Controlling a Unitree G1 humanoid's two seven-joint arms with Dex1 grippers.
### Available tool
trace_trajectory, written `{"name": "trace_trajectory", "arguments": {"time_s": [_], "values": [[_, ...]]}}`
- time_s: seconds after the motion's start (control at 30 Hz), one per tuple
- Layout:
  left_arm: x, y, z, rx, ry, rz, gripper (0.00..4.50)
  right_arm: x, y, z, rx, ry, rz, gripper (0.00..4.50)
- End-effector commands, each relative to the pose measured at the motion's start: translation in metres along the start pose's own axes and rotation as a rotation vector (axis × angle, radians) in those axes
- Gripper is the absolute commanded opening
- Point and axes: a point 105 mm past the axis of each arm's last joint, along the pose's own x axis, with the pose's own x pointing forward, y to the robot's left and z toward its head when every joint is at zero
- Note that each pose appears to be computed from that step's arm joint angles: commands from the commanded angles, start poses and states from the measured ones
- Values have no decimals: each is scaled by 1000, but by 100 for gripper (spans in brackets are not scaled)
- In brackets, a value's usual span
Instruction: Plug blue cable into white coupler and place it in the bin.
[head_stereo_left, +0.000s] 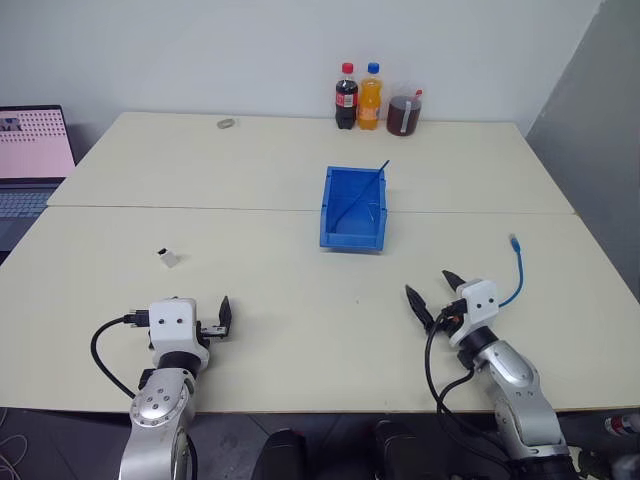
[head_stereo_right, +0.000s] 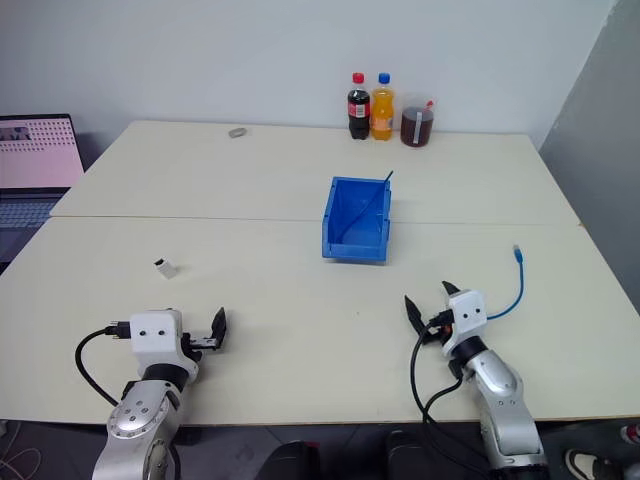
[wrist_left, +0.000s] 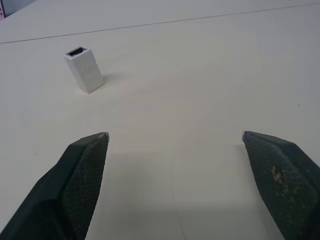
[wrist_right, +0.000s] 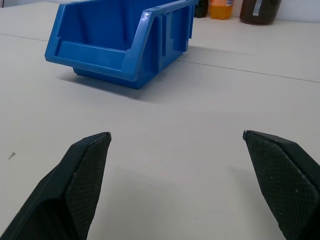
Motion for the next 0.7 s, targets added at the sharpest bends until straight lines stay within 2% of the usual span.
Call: {"name": "trace_trajectory", "arguments": {"time_s": [0.03,0.47,0.6,0.7], "values": [[-2,-2,14,21,-57,-11,450,1,1,15,-20,-61,9,449],[-3,1,4,36,-8,-3,450,1,5,15,-25,-56,35,449],[-11,-25,23,-47,-92,-251,450,-2,6,20,-45,-79,27,449],[-15,-54,36,53,-112,-498,450,-8,-2,30,-74,-95,-2,449]]}}
